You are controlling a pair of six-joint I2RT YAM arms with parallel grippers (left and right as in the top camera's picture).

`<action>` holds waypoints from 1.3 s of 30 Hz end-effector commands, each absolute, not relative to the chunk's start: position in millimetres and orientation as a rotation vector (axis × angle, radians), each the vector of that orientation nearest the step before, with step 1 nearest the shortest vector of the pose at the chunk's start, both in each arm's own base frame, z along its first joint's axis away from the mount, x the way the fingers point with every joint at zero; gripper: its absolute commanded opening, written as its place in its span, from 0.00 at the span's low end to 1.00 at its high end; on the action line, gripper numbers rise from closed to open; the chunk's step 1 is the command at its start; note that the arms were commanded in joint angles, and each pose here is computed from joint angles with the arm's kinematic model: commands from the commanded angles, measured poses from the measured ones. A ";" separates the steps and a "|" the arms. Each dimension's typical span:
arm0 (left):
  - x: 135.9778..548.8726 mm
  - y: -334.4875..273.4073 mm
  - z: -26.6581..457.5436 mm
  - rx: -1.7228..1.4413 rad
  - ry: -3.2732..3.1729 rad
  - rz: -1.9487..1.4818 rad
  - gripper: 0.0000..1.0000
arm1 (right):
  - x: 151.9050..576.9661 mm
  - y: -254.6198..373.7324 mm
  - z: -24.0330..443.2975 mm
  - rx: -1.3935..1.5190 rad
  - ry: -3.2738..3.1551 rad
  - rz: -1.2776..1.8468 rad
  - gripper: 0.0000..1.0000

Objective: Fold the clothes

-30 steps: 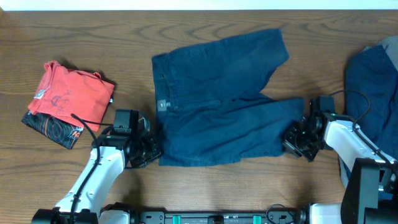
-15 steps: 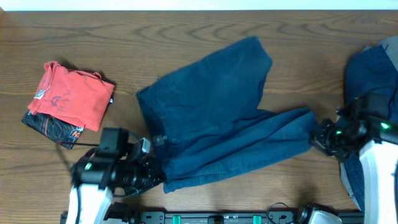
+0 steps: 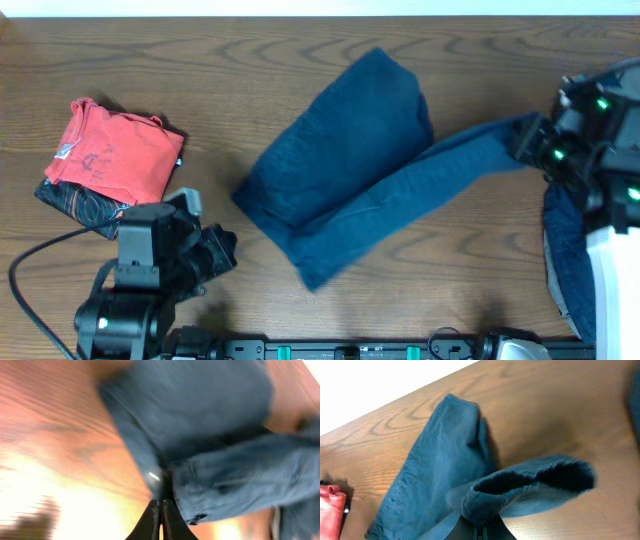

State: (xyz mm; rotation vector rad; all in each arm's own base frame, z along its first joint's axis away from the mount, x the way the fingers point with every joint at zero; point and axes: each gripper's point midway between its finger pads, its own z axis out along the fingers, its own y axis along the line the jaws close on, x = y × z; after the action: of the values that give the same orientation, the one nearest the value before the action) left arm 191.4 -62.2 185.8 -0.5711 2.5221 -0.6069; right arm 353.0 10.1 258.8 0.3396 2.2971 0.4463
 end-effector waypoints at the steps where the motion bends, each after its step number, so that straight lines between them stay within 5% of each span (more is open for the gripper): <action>1: 210.9 -37.8 181.7 -0.737 2.457 -0.454 0.06 | 375.9 26.7 242.6 0.275 2.330 0.447 0.01; 10: 211.1 -88.8 149.7 -0.706 2.689 -0.774 0.09 | 381.8 14.9 181.1 0.382 2.515 0.327 0.01; 16: 205.0 -121.3 115.9 -0.639 2.872 -0.899 0.59 | 375.2 0.4 182.1 0.427 2.519 0.267 0.01; 19: 208.4 -146.7 108.7 -0.547 2.915 -1.015 0.73 | 371.7 -2.9 180.1 0.442 2.532 0.262 0.01; 26: 197.1 -178.3 78.1 -0.532 3.081 -1.019 0.74 | 368.2 -4.4 177.9 0.452 2.547 0.259 0.01; 39: 199.0 -226.7 63.5 -0.440 3.102 -1.117 0.58 | 362.8 -4.1 174.5 0.460 2.572 0.257 0.01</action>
State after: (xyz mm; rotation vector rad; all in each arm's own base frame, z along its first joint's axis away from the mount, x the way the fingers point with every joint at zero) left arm 203.3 -223.3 66.6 -0.4097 3.0748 -1.1127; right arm 363.2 1.2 165.3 0.4405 2.5995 0.2661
